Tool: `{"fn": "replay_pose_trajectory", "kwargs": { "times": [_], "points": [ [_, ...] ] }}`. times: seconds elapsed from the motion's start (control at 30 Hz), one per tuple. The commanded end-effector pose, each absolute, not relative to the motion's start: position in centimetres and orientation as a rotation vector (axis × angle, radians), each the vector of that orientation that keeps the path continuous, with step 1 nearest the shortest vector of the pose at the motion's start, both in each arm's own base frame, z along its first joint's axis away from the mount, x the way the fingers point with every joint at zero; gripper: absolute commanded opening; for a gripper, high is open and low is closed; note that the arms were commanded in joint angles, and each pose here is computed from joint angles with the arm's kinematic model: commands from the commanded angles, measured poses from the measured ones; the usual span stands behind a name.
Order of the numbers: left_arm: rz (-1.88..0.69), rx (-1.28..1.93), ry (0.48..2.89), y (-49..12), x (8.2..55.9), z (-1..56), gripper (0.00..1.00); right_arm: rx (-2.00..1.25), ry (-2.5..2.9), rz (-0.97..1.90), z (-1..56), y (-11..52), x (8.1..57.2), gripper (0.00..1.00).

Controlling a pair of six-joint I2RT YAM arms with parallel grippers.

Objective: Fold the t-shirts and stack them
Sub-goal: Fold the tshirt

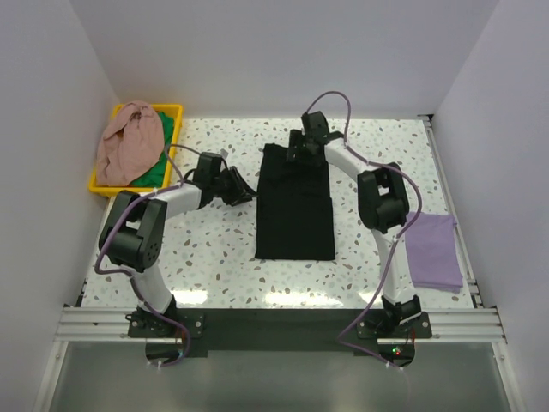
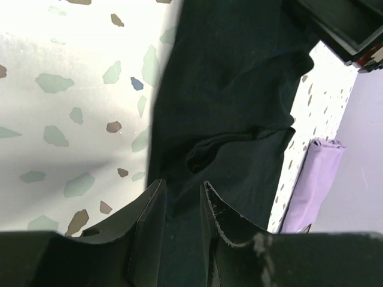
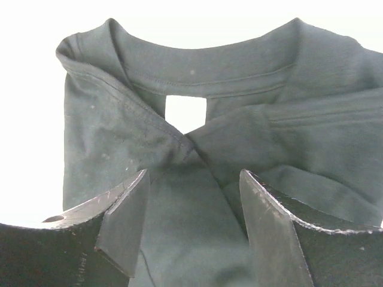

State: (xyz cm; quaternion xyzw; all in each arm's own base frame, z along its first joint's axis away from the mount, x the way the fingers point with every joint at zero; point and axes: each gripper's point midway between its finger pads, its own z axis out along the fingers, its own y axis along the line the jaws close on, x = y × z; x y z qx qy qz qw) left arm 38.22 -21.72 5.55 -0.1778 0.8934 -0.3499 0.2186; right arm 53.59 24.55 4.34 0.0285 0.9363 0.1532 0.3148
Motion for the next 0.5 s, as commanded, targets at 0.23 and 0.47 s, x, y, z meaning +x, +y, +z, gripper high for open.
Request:
{"fn": "replay_pose_trajectory", "kwargs": {
  "times": [0.23,0.47],
  "points": [
    [-1.034,-0.402,2.385,-21.9,38.2,8.5,0.35,0.169,2.252,0.506,16.0,23.1,53.5,0.44],
    [-1.057,-0.401,2.378,-21.8,37.2,8.7,0.35,0.167,2.373,0.492,9.6,24.2,50.4,0.28]
  ]
}}
